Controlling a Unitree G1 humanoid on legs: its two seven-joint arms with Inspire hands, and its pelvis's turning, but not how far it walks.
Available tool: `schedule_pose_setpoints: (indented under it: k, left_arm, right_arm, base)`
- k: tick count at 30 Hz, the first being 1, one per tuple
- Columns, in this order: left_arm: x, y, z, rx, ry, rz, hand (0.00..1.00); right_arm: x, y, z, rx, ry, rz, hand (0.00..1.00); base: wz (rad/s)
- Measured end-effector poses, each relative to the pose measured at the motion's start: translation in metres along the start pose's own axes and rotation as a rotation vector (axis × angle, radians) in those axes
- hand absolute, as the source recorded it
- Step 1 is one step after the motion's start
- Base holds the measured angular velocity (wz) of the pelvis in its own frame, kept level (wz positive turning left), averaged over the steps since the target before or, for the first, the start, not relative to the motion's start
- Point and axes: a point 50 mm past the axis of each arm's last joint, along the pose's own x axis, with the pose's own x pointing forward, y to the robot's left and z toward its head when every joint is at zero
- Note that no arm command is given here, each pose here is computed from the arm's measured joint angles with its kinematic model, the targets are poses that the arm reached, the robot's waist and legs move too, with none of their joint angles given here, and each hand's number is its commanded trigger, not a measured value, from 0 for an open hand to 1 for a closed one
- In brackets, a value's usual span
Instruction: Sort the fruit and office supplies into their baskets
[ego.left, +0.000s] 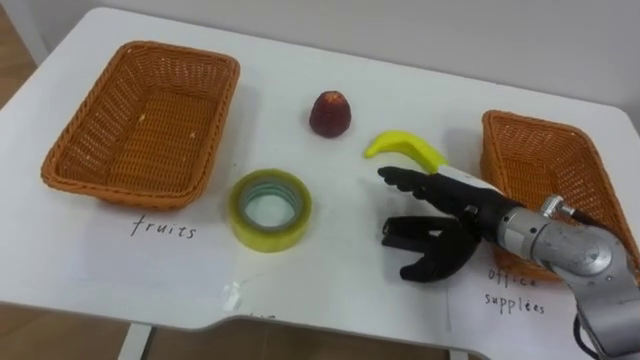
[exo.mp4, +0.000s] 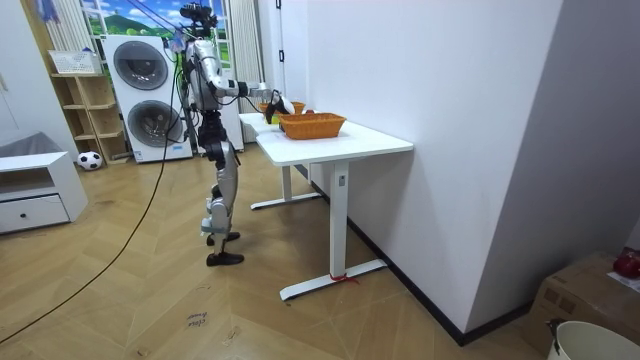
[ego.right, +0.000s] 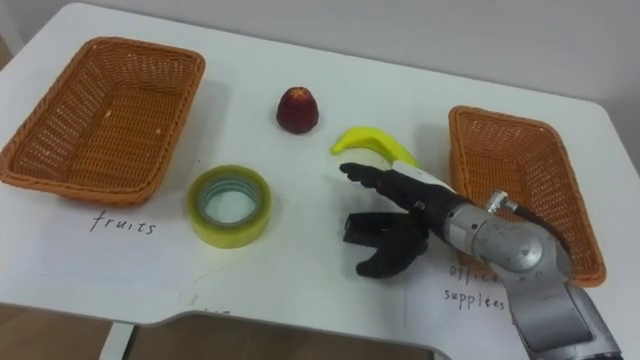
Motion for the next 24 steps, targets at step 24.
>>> schedule_pose_setpoints:
  k: [24]
  left_arm:
    - [0.0003,-0.0006,0.0007,-0.029,0.004,-0.005,0.00]
  right_arm:
    - [-0.0005,-0.0009,-0.0062,-0.131,0.110,-0.001,0.00]
  base:
    - [0.00]
